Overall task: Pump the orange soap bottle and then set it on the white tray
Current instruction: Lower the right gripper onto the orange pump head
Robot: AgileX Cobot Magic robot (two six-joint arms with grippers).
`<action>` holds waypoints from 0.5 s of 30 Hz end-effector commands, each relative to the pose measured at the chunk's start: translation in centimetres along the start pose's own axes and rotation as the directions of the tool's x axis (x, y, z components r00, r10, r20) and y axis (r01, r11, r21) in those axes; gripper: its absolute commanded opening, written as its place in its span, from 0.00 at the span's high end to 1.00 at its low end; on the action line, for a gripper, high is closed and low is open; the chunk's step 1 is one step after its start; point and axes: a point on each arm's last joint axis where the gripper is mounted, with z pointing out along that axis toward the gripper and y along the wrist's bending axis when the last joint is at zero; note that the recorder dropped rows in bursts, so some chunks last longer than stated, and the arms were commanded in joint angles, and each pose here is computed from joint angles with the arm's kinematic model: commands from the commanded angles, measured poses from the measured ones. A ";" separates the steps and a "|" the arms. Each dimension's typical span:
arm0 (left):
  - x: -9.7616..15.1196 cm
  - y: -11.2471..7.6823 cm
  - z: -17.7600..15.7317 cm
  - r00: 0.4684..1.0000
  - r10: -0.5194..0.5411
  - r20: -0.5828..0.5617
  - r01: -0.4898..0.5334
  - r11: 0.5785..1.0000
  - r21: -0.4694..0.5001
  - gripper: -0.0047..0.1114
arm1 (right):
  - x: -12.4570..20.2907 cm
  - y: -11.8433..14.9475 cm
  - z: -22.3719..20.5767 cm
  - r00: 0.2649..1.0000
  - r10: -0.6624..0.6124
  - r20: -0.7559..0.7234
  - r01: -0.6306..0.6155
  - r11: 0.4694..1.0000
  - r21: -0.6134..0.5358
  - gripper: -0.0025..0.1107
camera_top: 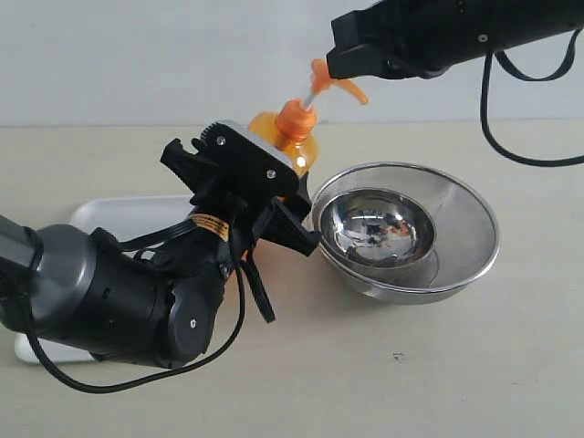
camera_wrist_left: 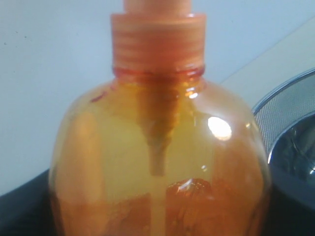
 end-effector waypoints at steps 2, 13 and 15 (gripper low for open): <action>-1.1 0.3 0.1 0.997 0.016 0.074 -0.013 0.999 -0.033 0.92 | -0.2 0.0 -0.2 1.000 -0.020 0.012 0.020 1.000 -0.003 0.98; -1.1 0.3 0.1 0.997 0.016 0.072 -0.014 0.999 -0.031 0.92 | -0.7 -0.1 -0.2 0.998 -0.024 0.063 0.024 1.000 0.008 0.98; -1.1 0.3 0.1 0.997 0.016 0.072 -0.014 0.999 -0.031 0.92 | -0.7 -0.2 0.0 0.997 -0.016 0.070 0.016 1.000 0.007 0.98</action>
